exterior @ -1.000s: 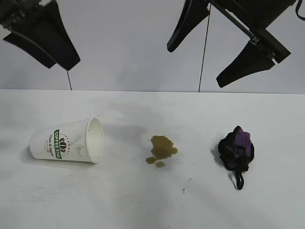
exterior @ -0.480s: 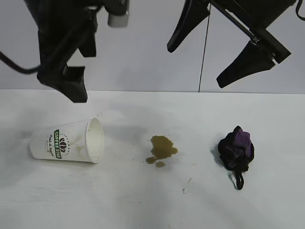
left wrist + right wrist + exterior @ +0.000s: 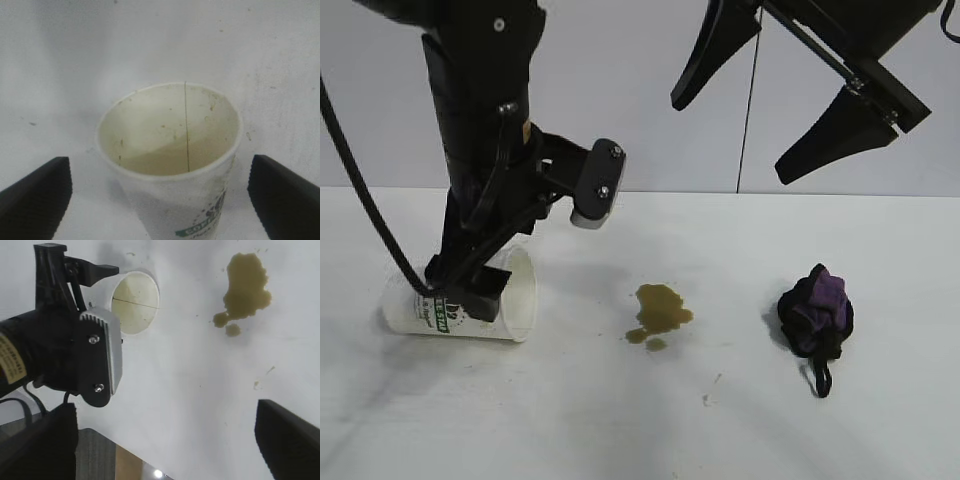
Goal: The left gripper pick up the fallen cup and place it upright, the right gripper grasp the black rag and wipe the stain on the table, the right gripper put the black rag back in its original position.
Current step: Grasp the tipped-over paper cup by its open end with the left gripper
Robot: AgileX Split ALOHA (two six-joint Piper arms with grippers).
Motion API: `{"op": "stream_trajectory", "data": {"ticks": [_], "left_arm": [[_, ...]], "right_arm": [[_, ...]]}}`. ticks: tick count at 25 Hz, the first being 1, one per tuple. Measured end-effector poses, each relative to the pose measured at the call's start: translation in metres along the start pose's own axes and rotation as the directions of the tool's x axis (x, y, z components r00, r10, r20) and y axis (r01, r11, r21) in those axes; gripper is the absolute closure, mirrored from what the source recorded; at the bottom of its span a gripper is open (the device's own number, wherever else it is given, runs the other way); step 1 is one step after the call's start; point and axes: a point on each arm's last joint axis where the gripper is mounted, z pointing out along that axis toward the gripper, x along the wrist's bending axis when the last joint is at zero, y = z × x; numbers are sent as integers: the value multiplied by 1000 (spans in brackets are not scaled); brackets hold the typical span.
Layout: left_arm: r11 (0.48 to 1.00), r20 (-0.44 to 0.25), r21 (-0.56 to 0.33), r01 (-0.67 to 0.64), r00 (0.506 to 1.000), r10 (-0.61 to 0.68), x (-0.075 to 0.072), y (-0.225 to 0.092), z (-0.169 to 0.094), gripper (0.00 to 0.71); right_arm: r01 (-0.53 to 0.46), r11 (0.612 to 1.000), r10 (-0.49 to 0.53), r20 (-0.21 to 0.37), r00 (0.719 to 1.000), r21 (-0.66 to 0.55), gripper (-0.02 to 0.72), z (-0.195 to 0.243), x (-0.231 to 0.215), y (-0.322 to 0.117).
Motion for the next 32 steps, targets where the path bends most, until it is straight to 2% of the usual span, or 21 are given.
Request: {"op": "stream_trajectory", "data": {"ticks": [5,11,22,27,32], "left_arm": [[998,-3,8,65,998,-65,6,-12,4,25],[991,-3,-63,116,993,-117,6,-6,4,25],[988,-8,-83,127,992,-128,7,-4,4,26],[988,-7,-84,128,992,-129,7,-4,4,144],[987,-8,-89,135,991,-137,8,-3,3,177]], "right_arm": [[4,1000,-4,6,1000,-4,43,0,-1,0],[4,1000,-4,6,1000,-7,43,0,-1,1],[4,1000,-4,6,1000,-7,43,0,-1,1],[4,1000,-4,6,1000,-8,43,0,-1,1],[4,1000,-4,6,1000,-8,43,0,-1,1]]}}
